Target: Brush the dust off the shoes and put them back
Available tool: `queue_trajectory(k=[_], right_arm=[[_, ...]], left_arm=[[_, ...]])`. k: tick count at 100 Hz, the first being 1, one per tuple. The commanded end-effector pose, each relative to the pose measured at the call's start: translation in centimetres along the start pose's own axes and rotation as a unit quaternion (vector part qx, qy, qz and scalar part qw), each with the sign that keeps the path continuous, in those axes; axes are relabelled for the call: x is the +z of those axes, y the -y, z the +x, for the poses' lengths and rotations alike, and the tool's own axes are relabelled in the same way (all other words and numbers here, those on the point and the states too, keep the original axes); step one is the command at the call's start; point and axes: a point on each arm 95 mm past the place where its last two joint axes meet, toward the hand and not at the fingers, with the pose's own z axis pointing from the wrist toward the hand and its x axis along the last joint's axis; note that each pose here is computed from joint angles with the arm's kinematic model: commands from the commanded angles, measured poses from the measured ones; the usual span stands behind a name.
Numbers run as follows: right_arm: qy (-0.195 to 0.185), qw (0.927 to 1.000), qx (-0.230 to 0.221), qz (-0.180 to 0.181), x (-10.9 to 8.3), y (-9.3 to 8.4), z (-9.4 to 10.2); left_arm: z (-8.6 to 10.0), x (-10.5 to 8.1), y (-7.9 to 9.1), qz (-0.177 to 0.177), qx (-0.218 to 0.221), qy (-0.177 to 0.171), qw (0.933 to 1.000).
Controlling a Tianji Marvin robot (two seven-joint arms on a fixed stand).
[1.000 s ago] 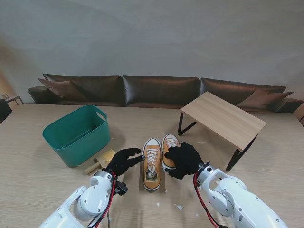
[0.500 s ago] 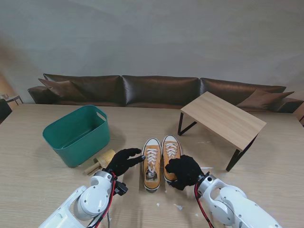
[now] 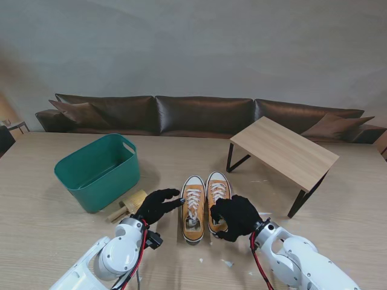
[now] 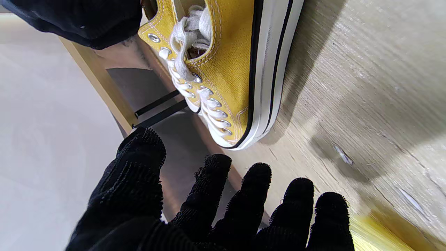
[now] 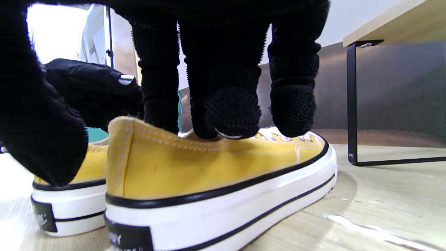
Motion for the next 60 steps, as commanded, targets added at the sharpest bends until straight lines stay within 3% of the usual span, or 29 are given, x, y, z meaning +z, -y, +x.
queue_trajectory(k=[1,22,37,60], right_arm=[[-0.004,0.9999,0.010,-0.006,0.3,-0.5,0.4],[0.023,0.9952,0.094,-0.014,0.2,-2.5,0.5],[0.051,0.9900,0.129,-0.026,-0.1,-4.3,0.4],[0.096,0.9766,0.192,-0.018,-0.6,-6.9,0.1]], left_arm=[[0.1,0.0,-0.4,-0.009,-0.004,0.000,0.9999],[0.1,0.0,-0.3,-0.009,-0.003,-0.001,1.0000],[0.1,0.0,-0.4,-0.010,-0.005,-0.002,0.9999],[0.1,0.1,-0.5,-0.011,-0.006,-0.002,0.9999]])
